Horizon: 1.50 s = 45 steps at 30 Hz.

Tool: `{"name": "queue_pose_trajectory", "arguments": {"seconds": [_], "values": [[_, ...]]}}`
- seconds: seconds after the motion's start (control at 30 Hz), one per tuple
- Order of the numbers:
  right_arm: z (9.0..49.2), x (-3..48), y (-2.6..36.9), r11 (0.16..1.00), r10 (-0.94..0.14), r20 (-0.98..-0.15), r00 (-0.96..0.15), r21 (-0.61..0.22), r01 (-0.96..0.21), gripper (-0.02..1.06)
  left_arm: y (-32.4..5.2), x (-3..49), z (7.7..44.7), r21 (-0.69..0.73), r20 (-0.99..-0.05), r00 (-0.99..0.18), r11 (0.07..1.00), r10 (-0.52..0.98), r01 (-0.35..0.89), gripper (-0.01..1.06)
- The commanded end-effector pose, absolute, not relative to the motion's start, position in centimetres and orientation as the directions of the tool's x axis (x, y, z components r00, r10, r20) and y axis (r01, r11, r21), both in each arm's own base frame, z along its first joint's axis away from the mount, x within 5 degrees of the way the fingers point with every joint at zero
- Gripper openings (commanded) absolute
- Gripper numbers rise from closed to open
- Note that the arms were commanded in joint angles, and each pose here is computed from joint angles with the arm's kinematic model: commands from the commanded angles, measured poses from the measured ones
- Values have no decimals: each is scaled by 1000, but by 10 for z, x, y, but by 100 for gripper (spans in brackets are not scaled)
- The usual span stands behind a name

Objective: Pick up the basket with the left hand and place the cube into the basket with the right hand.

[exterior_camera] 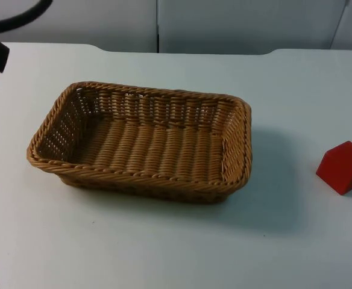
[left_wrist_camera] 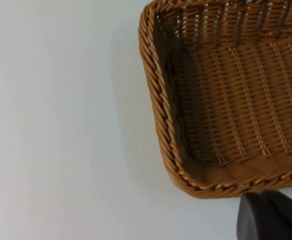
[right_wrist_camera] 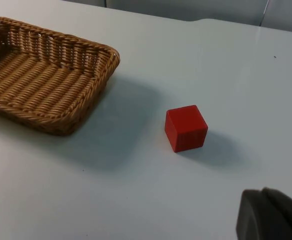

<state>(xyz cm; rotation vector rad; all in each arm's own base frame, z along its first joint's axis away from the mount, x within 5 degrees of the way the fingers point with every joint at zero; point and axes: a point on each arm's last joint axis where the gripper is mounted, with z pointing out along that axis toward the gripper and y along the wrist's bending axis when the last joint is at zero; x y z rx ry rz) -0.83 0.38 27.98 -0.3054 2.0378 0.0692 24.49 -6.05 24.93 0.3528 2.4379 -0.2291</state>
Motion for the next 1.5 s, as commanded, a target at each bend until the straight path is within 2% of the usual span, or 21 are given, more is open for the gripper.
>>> {"name": "queue_pose_trajectory", "arguments": {"seconds": [0.0,0.1,0.13,0.23,0.27,0.3,0.33,0.5,0.7,0.93,1.17,1.47], "values": [[279,-8,4,967,-190,-882,-432,-91,-238,0,-60,248,251,-84,-652,-739,954,167,289,3],[279,-8,4,967,-190,-882,-432,-91,-238,0,-61,252,244,-94,-630,-759,955,161,281,22],[279,-8,4,967,-190,-882,-432,-91,-238,0,-61,252,244,-94,-630,-759,955,161,281,22],[279,-8,4,967,-190,-882,-432,-91,-238,0,-65,255,236,-162,-605,-791,958,94,238,50],[279,-8,4,967,-190,-882,-432,-91,-238,0,-65,255,236,-162,-605,-791,958,94,238,50],[279,-8,4,967,-190,-882,-432,-91,-238,0,-67,259,235,-196,-595,-801,956,60,217,61],[279,-8,4,967,-190,-882,-432,-91,-238,0,-68,261,233,-212,-587,-808,955,45,207,65],[279,-8,4,967,-190,-882,-432,-91,-238,0,-71,269,231,-229,-575,-818,953,31,197,65],[279,-8,4,967,-190,-882,-432,-91,-238,0,-71,276,215,-181,-548,-829,952,111,248,63],[279,-8,4,967,-190,-882,-432,-91,-238,0,-75,292,201,-201,-531,-844,956,78,215,63],[279,-8,4,967,-190,-882,-432,-91,-238,0,-74,304,198,-172,-558,-825,961,85,215,63],[279,-8,4,967,-190,-882,-432,-91,-238,0,-73,316,175,-135,-562,-822,971,89,198,63]]}}
